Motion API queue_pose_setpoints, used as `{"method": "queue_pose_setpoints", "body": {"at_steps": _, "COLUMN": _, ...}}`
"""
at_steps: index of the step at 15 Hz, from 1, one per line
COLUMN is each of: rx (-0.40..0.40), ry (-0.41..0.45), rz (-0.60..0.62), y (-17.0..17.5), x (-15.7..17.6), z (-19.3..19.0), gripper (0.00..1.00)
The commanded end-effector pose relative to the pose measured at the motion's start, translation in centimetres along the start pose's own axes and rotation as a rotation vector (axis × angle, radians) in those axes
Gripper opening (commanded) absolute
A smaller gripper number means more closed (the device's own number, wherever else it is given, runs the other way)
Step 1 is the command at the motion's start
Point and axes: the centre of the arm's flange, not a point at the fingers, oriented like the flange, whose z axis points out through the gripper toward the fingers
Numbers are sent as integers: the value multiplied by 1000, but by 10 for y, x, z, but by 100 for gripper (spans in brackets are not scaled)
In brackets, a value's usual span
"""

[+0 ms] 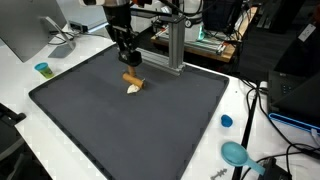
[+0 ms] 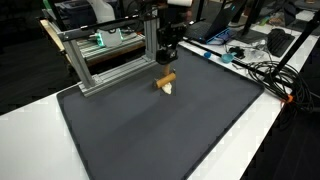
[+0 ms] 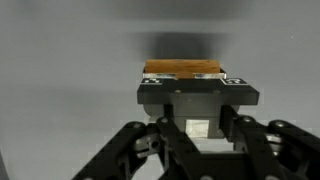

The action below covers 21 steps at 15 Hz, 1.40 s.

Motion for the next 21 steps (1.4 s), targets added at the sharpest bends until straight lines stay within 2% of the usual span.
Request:
{"method": "queue_pose_setpoints", "body": {"at_steps": 1, "rx": 4, "ry": 5, "rz": -12, "y": -1, "x": 15, "z": 6, "gripper": 22}}
{"method": "queue_pose_setpoints", "body": {"at_steps": 6, "rx": 10, "ry": 9, "rz": -4, "y": 0, "x": 30, "z": 15, "gripper": 22}}
{"method": "queue_pose_setpoints", "body": {"at_steps": 11, "rx": -19, "ry": -101, "rz": 10, "y": 4, "x": 37, "z": 31, "gripper": 22}}
{"method": "queue_pose_setpoints", "body": {"at_steps": 16, "rx": -23, "ry": -132, "rz": 11, "y": 3, "x": 45, "z": 41, "gripper": 22}}
{"method": "queue_pose_setpoints", "body": {"at_steps": 21, "rx": -33, "ry": -207, "rz": 19, "y": 5, "x": 53, "z": 50, "gripper": 22}}
